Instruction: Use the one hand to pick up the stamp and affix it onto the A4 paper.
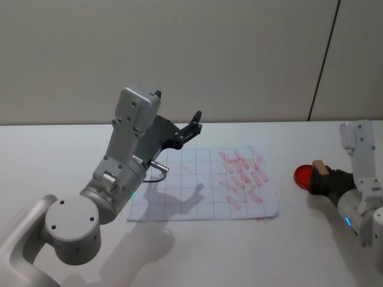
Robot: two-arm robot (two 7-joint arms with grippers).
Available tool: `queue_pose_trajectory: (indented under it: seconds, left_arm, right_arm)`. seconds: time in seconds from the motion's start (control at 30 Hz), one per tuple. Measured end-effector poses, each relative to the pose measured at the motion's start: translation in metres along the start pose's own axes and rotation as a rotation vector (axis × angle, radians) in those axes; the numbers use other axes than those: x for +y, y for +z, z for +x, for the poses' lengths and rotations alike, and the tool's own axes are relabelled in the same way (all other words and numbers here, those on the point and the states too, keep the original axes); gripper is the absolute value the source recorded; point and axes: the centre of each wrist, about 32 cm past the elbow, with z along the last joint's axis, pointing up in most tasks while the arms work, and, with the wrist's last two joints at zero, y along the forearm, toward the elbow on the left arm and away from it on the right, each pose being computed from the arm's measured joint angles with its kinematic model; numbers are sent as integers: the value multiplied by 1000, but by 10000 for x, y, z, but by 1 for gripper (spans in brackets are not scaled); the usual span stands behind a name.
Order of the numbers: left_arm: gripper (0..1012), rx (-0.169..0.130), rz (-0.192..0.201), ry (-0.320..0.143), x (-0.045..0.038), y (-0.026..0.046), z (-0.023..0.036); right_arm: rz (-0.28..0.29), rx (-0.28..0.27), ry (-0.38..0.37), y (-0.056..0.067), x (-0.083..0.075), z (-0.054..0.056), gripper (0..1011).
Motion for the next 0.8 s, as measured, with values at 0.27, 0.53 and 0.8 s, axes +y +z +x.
queue_pose_trajectory:
  seconds: [0.27,0.53,0.8]
  left_arm:
    - [1001,0,0,0,0,0,0]
    - [1002,0,0,0,0,0,0]
    - [1001,0,0,0,0,0,0]
  right_arm:
    - [17,-10,3,27,-4,-23,220]
    - [59,-17,33,114,-49,-71,220]
    - [92,-22,105,166,-80,-151,220]
